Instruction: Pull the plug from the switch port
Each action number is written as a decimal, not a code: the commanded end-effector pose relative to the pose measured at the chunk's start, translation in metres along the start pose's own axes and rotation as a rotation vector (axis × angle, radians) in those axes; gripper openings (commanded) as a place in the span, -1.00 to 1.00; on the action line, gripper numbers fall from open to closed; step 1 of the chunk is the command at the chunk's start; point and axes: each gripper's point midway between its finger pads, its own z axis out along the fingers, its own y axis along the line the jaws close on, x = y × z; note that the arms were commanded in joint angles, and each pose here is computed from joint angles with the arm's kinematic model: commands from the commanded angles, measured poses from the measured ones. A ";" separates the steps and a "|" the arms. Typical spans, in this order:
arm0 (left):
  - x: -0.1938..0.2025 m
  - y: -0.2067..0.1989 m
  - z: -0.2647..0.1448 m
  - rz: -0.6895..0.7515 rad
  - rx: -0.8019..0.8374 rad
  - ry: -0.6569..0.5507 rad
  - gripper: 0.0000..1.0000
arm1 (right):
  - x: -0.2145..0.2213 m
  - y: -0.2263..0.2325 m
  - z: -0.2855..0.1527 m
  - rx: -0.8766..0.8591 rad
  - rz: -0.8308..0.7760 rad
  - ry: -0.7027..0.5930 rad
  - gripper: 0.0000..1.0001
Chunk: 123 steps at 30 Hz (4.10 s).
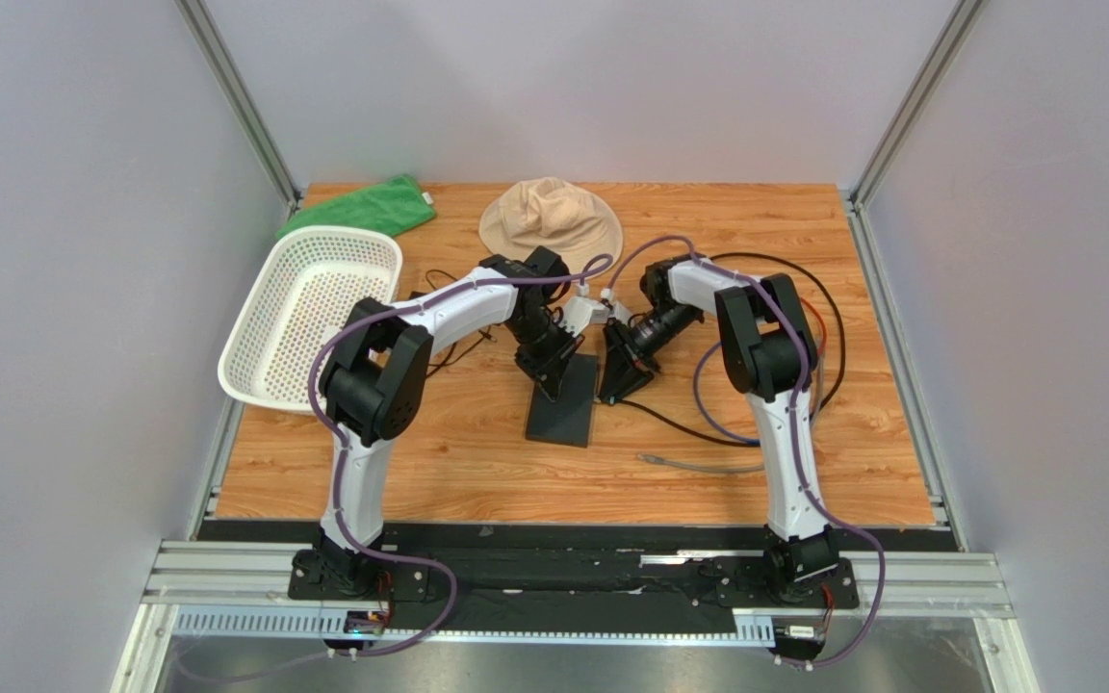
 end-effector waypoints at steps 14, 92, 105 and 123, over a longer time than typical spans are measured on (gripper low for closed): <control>0.019 0.031 0.022 0.027 -0.101 0.083 -1.00 | 0.032 -0.099 0.000 0.381 0.115 0.120 -1.00; 0.009 0.020 0.048 0.050 -0.127 0.100 -1.00 | 0.008 -0.079 -0.021 0.407 -0.002 0.110 -1.00; 0.014 0.022 0.047 0.042 -0.141 0.114 -1.00 | 0.050 -0.083 -0.067 0.363 -0.099 0.312 -1.00; 0.013 0.021 0.043 0.055 -0.139 0.108 -1.00 | 0.026 -0.057 -0.063 0.178 -0.159 0.063 0.14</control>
